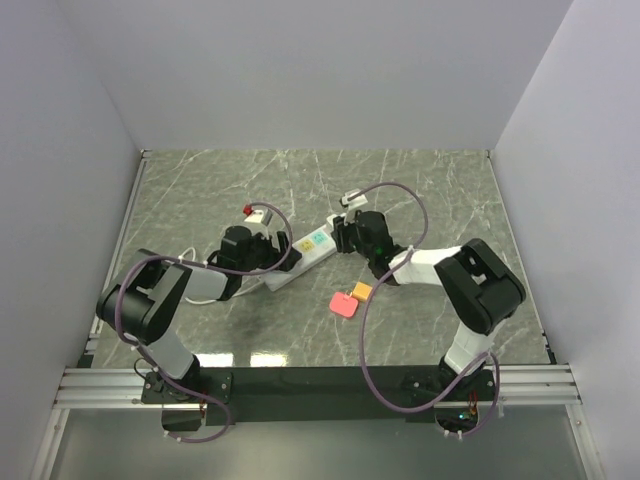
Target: Insert the plug
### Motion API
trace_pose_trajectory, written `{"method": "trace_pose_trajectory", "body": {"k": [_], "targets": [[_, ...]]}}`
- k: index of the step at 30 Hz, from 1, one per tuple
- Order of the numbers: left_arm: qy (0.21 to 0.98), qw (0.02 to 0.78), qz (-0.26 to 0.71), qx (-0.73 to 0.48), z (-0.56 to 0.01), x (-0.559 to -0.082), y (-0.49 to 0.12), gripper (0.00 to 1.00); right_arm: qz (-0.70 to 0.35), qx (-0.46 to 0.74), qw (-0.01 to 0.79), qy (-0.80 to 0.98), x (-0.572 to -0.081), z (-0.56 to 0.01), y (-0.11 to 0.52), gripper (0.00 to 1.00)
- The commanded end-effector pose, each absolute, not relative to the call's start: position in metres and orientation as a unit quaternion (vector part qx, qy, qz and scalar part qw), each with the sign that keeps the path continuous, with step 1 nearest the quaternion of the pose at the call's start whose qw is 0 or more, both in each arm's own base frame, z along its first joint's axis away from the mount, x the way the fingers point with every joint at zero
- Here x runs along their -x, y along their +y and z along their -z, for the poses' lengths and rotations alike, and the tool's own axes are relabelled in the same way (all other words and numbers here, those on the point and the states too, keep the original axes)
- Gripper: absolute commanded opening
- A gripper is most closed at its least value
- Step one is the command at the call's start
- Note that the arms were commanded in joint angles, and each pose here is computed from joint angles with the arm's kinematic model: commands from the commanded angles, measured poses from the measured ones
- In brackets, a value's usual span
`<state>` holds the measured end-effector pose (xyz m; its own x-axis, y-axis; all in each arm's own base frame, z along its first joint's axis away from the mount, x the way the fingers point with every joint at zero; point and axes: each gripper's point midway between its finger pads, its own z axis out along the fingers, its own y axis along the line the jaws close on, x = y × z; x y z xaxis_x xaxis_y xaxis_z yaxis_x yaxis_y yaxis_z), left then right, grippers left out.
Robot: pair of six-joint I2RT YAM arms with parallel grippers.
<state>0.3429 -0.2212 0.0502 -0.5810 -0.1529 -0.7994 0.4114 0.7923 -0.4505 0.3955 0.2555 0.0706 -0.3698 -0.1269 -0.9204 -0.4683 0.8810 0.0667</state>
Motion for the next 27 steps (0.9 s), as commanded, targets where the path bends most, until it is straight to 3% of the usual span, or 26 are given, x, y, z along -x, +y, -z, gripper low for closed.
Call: {"method": "trace_pose_trajectory", "body": {"k": [1, 2, 3, 6, 13, 27], "targets": [[0.832, 0.438, 0.326, -0.097, -0.042, -0.332, -0.229, 0.90, -0.177, 0.138, 0.576, 0.786, -0.398, -0.120, 0.245, 0.32], [0.832, 0.438, 0.326, -0.097, -0.042, -0.332, -0.229, 0.90, -0.179, 0.136, 0.578, 0.784, -0.395, -0.123, 0.243, 0.47], [0.832, 0.436, 0.327, -0.100, -0.042, -0.331, -0.231, 0.90, -0.186, 0.133, 0.586, 0.777, -0.390, -0.135, 0.242, 0.53], [0.830, 0.436, 0.332, -0.106, -0.044, -0.328, -0.234, 0.90, -0.202, 0.130, 0.599, 0.764, -0.378, -0.154, 0.240, 0.88], [0.826, 0.433, 0.345, -0.110, -0.046, -0.320, -0.240, 0.90, -0.164, 0.078, 0.601, 0.779, -0.354, -0.167, 0.218, 0.93], [0.794, 0.426, 0.404, -0.156, -0.071, -0.285, -0.281, 0.90, -0.121, -0.007, 0.492, 0.862, -0.288, -0.085, 0.187, 0.91]]}}
